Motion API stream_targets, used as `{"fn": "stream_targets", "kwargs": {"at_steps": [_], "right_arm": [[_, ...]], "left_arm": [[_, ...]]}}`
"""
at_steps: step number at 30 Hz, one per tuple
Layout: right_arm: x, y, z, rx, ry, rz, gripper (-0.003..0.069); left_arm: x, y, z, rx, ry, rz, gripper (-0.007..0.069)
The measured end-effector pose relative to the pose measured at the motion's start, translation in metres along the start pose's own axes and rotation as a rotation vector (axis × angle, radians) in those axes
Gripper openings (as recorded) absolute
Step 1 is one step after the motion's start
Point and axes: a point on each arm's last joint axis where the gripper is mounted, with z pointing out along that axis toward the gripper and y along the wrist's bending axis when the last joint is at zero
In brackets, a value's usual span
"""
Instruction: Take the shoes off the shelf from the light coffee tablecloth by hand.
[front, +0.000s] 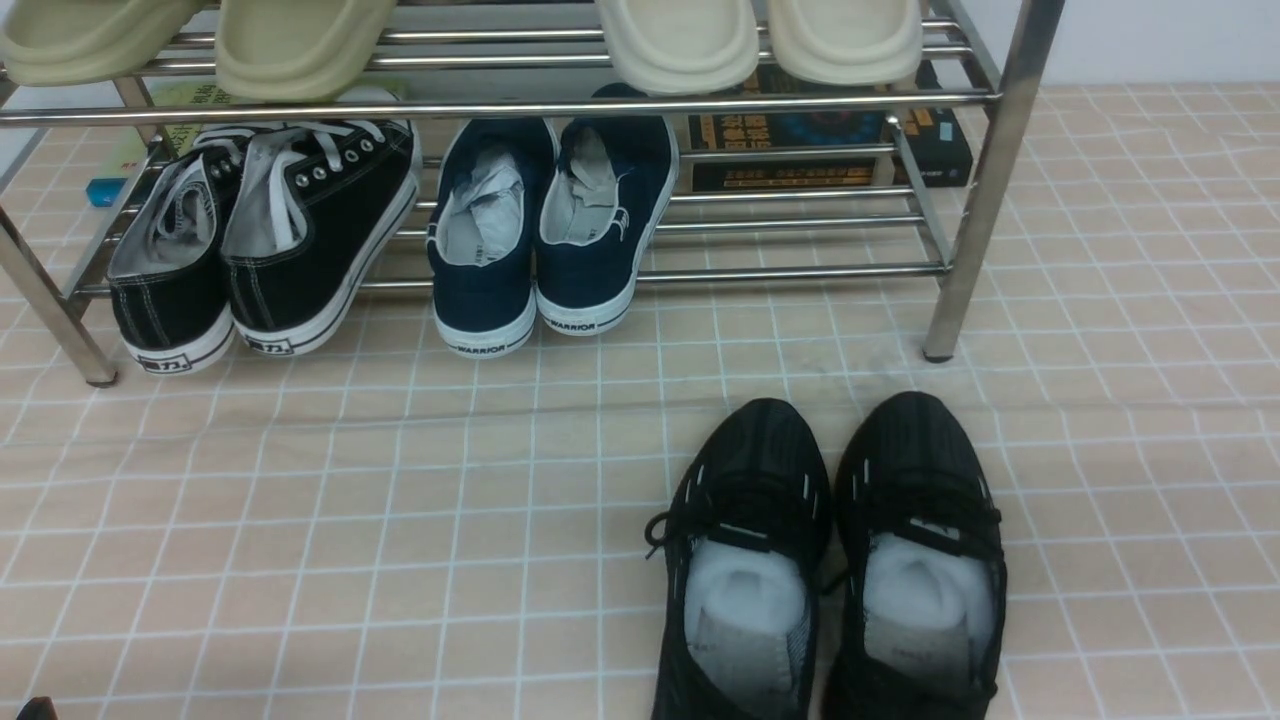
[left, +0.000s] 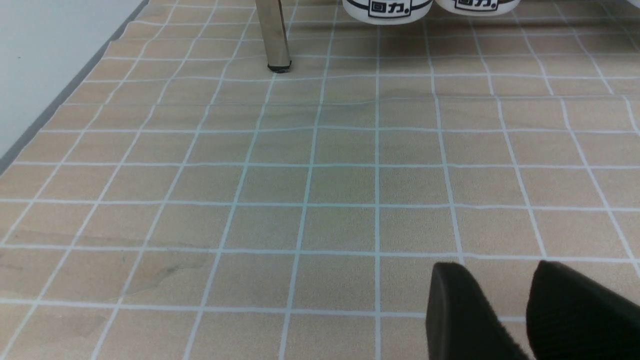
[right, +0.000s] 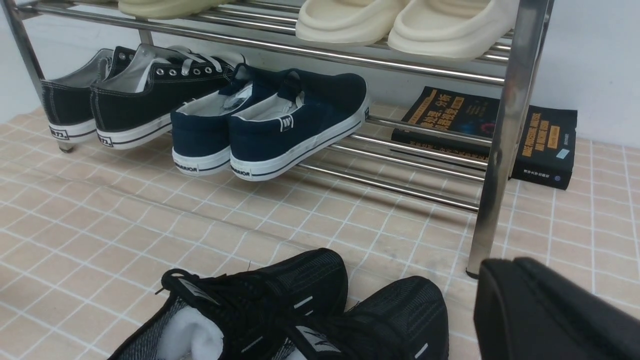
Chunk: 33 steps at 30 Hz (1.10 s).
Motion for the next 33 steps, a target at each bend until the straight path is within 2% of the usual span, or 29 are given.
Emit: {"fn": "stream_targets", "kwargs": {"at_steps": [18, 23, 25, 33], "right_arm": [[0.0, 0.0, 0.0, 0.0, -0.001, 0.0, -0.0014], [0.011, -0.002, 0.003, 0.012, 0.027, 0.001, -0.0013], [0.019, -0.004, 0.004, 0.038, 0.045, 0.008, -0.0011], [0.09, -0.02, -0.009, 0.263, 0.075, 0.049, -0.0007]], "left_arm": [[0.0, 0.0, 0.0, 0.0, 0.0, 0.0, 0.024], [0.0, 0.0, 0.0, 0.0, 0.0, 0.0, 0.024], [0.0, 0.0, 0.0, 0.0, 0.0, 0.0, 0.024], [0.0, 0.0, 0.0, 0.0, 0.0, 0.0, 0.024]]}}
